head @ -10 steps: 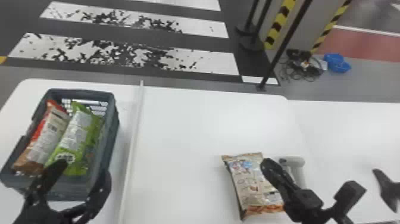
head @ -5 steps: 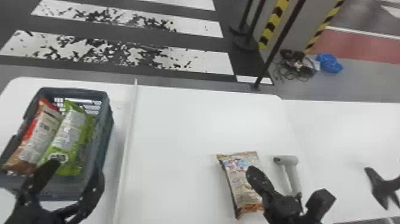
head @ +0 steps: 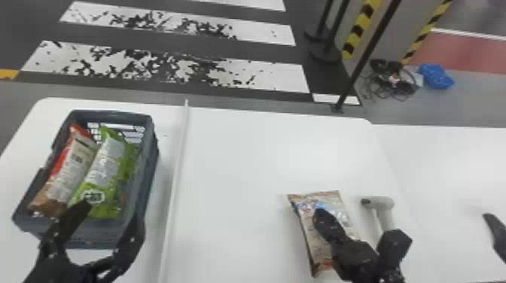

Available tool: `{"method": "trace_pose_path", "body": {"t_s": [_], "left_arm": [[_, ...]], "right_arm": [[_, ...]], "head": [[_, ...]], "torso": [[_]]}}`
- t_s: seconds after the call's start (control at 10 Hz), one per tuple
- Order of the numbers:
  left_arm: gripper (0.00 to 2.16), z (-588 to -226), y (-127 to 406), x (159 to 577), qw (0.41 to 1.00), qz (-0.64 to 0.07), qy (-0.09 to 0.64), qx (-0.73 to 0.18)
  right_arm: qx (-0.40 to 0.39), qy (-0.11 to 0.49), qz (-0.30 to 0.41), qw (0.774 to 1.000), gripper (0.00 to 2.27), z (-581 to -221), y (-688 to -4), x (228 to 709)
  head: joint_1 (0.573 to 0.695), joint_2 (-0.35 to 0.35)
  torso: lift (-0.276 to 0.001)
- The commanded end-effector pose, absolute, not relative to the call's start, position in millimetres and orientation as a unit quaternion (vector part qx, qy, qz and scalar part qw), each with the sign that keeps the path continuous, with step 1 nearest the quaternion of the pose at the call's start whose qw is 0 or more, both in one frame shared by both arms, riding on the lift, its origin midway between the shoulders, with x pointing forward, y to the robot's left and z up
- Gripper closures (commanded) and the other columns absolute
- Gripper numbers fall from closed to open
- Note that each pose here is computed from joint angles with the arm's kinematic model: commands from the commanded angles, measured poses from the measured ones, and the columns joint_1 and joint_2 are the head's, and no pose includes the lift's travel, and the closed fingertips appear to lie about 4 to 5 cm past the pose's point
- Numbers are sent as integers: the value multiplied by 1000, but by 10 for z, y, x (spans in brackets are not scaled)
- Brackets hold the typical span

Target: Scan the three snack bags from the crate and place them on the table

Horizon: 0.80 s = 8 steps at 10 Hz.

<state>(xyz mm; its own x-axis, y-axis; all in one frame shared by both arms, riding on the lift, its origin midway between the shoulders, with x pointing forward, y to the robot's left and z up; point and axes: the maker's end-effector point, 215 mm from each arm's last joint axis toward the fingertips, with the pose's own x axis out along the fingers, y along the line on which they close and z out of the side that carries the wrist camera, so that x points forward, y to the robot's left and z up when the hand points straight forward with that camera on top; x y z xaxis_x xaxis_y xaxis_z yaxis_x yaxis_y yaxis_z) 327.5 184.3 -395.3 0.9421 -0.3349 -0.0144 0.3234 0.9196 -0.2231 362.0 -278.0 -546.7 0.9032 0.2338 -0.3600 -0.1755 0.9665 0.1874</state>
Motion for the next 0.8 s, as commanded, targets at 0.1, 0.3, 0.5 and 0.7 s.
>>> {"method": "trace_pose_path", "body": {"t_s": [0.1,0.3,0.5,0.7], "left_arm": [[70,-3967,1881,3260,980,-166,28,-107],[70,-3971,1886,3254,980,-166,29,-107],[70,-3976,1878,3262,980,-165,28,-109],[70,-3982,1869,3269,980,-166,29,-110]], "right_arm": [[64,204,80,974,2236,-5658,-2883,3728],[57,202,63,976,2236,-5689,-2993,3751],[62,179,63,980,2236,-5522,-2982,3720],[75,121,57,988,1686,-4972,-3040,3664]], "head": [[695,-159],[695,-173],[695,-181],[695,-183]], "torso": [[-37],[-37],[-37],[-37]]}}
